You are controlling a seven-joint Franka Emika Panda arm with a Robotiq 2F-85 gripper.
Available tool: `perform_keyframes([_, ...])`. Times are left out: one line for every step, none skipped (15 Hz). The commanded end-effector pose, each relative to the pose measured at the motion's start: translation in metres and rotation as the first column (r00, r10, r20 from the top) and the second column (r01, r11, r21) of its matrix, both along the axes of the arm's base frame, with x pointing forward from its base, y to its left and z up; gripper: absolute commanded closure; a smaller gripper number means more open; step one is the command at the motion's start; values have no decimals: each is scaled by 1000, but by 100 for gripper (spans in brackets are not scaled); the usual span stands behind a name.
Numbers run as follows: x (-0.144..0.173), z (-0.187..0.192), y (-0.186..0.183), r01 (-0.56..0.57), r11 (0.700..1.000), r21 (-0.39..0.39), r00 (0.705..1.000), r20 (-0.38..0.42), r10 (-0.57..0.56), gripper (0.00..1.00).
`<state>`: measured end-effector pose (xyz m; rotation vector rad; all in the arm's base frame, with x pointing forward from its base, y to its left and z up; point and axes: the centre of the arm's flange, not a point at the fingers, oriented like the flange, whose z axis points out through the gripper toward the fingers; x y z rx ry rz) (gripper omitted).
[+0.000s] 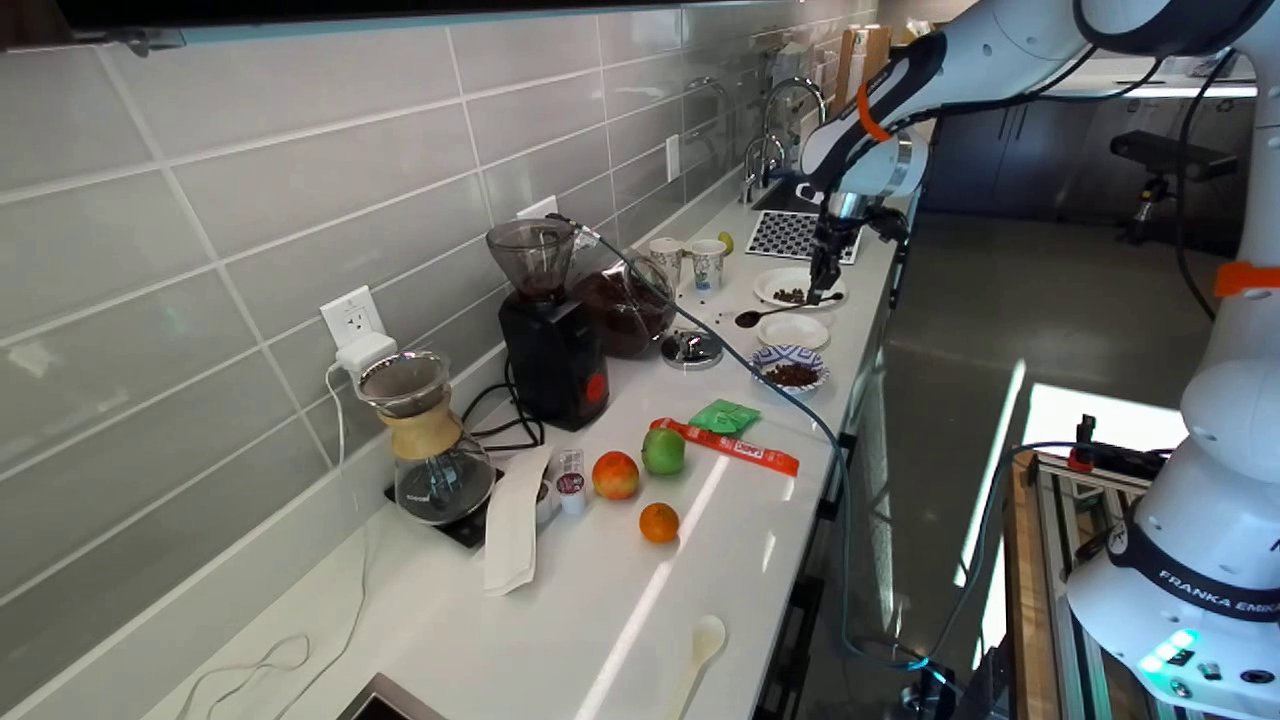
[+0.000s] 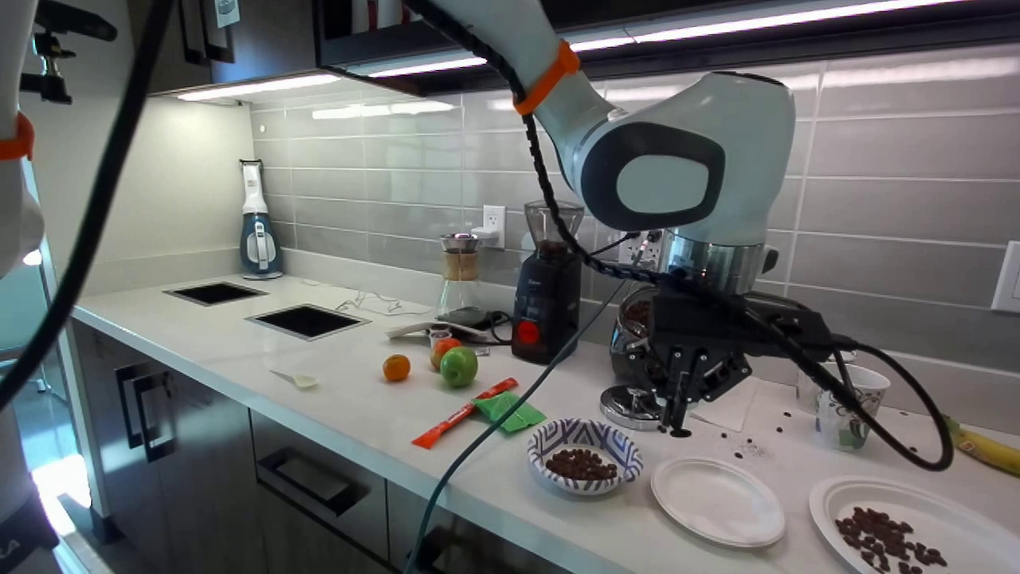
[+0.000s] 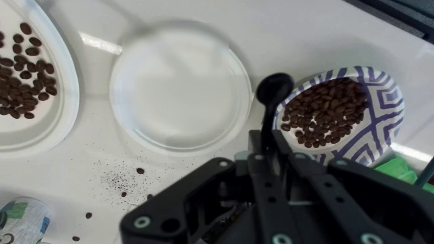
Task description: Use the silver soon to put some of the brown objects onto the small plate
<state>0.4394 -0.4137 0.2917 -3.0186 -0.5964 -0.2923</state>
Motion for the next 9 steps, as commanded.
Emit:
perform_keyframes([-22, 1, 12, 34, 999, 9, 998, 61, -34, 98])
perform_keyframes([-22, 0, 11, 70, 997, 10, 995, 70, -71, 98])
perform_keyframes([-23, -1, 10, 105, 994, 13, 992, 75, -106, 98])
perform_keyframes([-23, -4, 9, 145, 989, 14, 986, 76, -145, 98])
perform_keyframes([-25, -5, 5, 172, 985, 17, 982, 70, -173, 98])
perform_keyframes([-27, -7, 4, 213, 977, 12, 974, 71, -213, 98])
perform_keyframes([-30, -8, 2, 238, 971, 6, 969, 61, -238, 98])
perform_keyframes([-34, -9, 1, 266, 964, -8, 963, 57, -265, 98])
perform_keyframes([-37, -10, 0, 290, 957, -19, 956, 54, -289, 98])
